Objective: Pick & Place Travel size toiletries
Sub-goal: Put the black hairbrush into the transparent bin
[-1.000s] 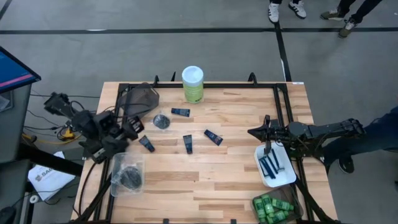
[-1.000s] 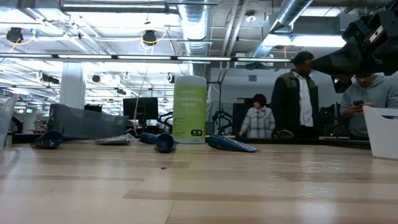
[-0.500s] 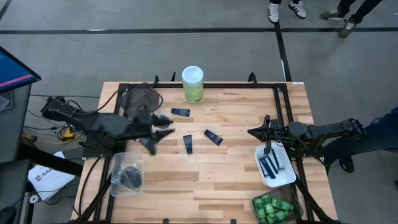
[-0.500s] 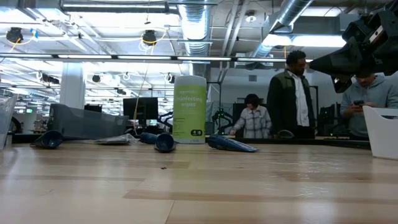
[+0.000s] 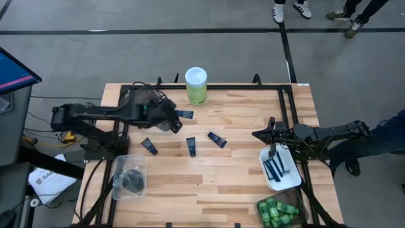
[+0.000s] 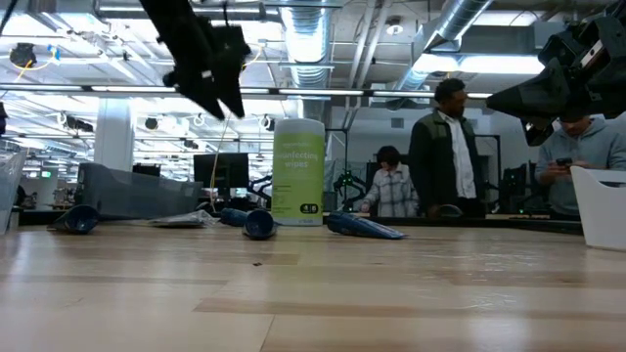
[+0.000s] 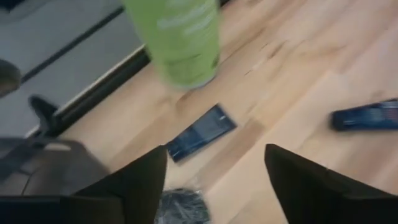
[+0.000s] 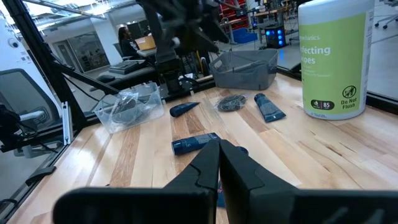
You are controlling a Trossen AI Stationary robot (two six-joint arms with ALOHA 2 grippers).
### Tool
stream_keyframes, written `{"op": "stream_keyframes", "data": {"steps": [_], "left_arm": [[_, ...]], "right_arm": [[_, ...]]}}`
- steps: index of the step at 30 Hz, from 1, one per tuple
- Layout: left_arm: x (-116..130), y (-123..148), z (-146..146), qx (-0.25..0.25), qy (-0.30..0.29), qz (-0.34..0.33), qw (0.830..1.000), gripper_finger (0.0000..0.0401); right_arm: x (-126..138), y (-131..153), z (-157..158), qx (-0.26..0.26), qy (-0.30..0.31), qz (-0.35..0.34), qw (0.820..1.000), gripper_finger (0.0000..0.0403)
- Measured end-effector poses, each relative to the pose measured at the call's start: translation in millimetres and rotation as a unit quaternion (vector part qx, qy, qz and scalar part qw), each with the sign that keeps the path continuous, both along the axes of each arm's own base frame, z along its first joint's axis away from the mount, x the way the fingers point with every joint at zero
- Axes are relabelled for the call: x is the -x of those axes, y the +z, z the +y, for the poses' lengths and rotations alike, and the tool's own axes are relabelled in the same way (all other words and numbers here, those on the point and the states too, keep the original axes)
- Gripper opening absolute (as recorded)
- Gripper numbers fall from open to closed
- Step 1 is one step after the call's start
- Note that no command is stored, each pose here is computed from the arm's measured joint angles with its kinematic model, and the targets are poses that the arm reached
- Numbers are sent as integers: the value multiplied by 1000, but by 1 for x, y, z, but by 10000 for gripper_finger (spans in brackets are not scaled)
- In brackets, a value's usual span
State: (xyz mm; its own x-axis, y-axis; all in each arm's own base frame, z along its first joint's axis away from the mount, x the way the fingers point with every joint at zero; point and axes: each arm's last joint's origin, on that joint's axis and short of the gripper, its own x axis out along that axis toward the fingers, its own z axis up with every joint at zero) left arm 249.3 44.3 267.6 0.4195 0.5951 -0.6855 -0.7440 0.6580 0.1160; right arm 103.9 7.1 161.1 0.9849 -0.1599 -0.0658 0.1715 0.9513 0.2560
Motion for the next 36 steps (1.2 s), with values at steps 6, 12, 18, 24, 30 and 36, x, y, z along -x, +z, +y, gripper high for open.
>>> {"op": "stream_keyframes", "data": {"steps": [6, 12, 18, 24, 30, 36], "left_arm": [[-10, -27, 31, 61, 41, 35, 997, 299], [-18, -57, 52, 93, 71, 84, 990, 301], [-26, -86, 56, 124, 70, 134, 981, 301], [-27, -99, 55, 135, 85, 163, 974, 301], [-20, -108, 52, 156, 95, 173, 968, 301], [-9, -124, 46, 171, 103, 183, 963, 293]], "right_arm": [[0, 0, 0, 0, 0, 0, 1000, 5], [0, 0, 0, 0, 0, 0, 1000, 5], [0, 0, 0, 0, 0, 0, 1000, 5], [0, 0, 0, 0, 0, 0, 1000, 5], [0, 0, 0, 0, 0, 0, 1000, 5], [0, 0, 0, 0, 0, 0, 1000, 5]]}}
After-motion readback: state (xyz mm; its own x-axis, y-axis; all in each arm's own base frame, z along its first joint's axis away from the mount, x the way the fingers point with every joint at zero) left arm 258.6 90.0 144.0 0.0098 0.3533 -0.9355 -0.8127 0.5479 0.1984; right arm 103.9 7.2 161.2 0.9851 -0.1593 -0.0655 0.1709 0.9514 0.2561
